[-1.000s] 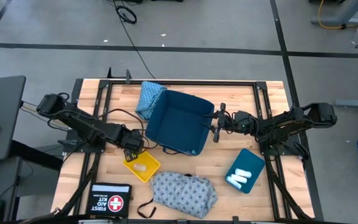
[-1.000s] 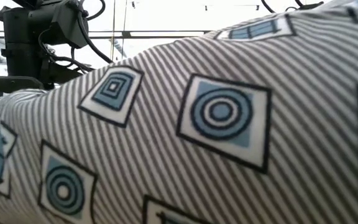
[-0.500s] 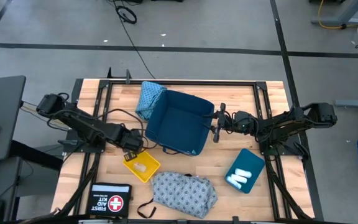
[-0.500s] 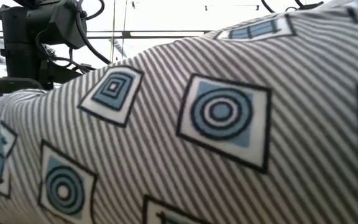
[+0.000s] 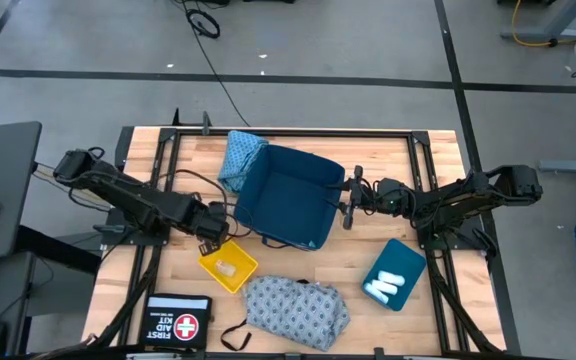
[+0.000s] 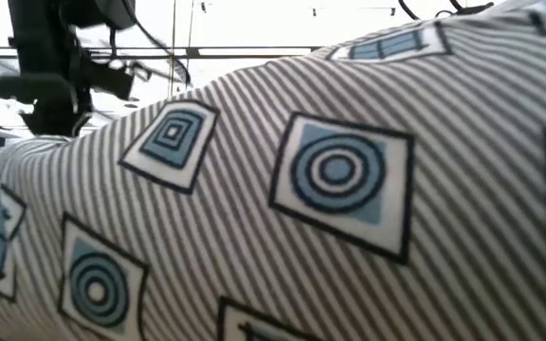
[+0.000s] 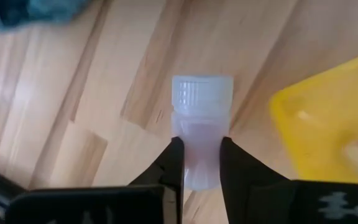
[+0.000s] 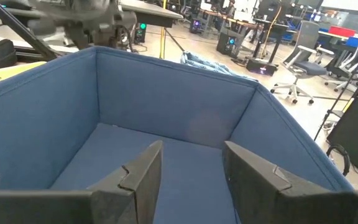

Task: Pick & place medical supplies in basket/bin
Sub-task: Put the top transparent pill bottle into the yellow bin

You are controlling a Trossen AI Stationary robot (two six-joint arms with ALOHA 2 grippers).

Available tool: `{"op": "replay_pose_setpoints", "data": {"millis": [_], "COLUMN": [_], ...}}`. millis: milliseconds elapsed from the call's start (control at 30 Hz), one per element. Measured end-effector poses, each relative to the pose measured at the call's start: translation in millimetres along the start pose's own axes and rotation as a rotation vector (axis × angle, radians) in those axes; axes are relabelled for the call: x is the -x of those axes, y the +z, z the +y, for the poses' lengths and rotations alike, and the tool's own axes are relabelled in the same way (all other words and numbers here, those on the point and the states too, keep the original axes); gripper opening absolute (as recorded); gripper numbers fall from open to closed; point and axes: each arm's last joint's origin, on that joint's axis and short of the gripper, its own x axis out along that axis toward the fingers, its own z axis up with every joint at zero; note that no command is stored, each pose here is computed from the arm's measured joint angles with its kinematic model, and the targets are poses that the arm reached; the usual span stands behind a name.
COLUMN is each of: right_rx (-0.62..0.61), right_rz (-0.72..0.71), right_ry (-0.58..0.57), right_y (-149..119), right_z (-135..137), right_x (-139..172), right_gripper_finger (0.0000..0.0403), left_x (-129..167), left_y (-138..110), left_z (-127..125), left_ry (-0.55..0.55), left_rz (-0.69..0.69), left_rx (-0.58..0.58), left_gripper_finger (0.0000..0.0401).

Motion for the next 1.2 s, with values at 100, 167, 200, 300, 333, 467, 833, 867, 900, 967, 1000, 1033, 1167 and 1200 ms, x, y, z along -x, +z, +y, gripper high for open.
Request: {"op": "replay_pose_setpoints", "data": {"millis": [100, 167, 200, 300, 333, 467, 833, 867, 900, 967, 1000, 1033, 1167, 1200], "right_rx": [0.0, 0.0, 0.0, 0.0, 0.0, -0.003, 0.005, 0.008, 0.008, 0.007, 0.007, 0.007, 0.01, 0.011], "right_rz": [-0.001, -0.002, -0.002, -0.002, -0.002, -0.002, -0.002, -0.002, -0.003, -0.005, -0.005, -0.006, -0.012, -0.017], "right_ry": [0.004, 0.007, 0.007, 0.007, 0.007, 0.007, 0.007, 0.006, 0.006, 0.006, 0.006, 0.006, 0.0, -0.002], "right_y": [0.0, 0.1, 0.1, 0.1, 0.1, 0.1, 0.1, 0.1, 0.2, 0.4, 0.4, 0.5, 1.0, 1.5], "right_z": [0.1, 0.1, 0.2, 0.2, 0.2, 0.2, 0.1, 0.1, 0.1, 0.1, 0.1, 0.1, -0.1, -0.3], "right_x": [0.0, 0.0, 0.0, 0.0, 0.0, 0.0, 0.0, 0.0, 0.0, 0.0, 0.0, 0.0, 0.1, 0.1], "right_gripper_finger": [0.0176, 0.0176, 0.0176, 0.0176, 0.0176, 0.0176, 0.0176, 0.0176, 0.0176, 0.0176, 0.0176, 0.0176, 0.0176, 0.0176], "left_x": [13.5, 22.1, 25.9, 34.0, 35.7, 40.4, 37.8, 37.0, 35.6, 31.8, 29.2, 26.3, 12.9, 9.4], "left_y": [1.8, 2.4, 1.9, 1.0, 0.8, 0.2, -2.0, -0.4, 1.2, 5.4, 8.5, 11.4, 25.1, 28.1], "left_z": [-0.9, -1.8, -1.9, -5.9, -8.2, -18.7, -13.0, -12.7, -11.8, -9.2, -8.5, -7.7, -4.4, -3.4], "left_ry": [-0.031, -0.055, -0.067, -0.11, -0.128, -0.198, -0.047, -0.033, -0.024, -0.002, 0.005, 0.014, 0.058, 0.07], "left_rz": [-0.061, -0.097, -0.11, -0.152, -0.168, -0.223, -0.261, -0.269, -0.268, -0.257, -0.254, -0.247, -0.233, -0.227], "left_rx": [-0.001, -0.002, -0.007, -0.02, -0.029, -0.064, -0.082, -0.086, -0.088, -0.084, -0.073, -0.066, -0.031, -0.036], "left_gripper_finger": [0.0058, 0.0058, 0.0057, 0.0045, 0.0037, 0.0002, 0.0004, 0.0008, 0.0013, 0.0027, 0.0036, 0.0044, 0.0068, 0.007]}}
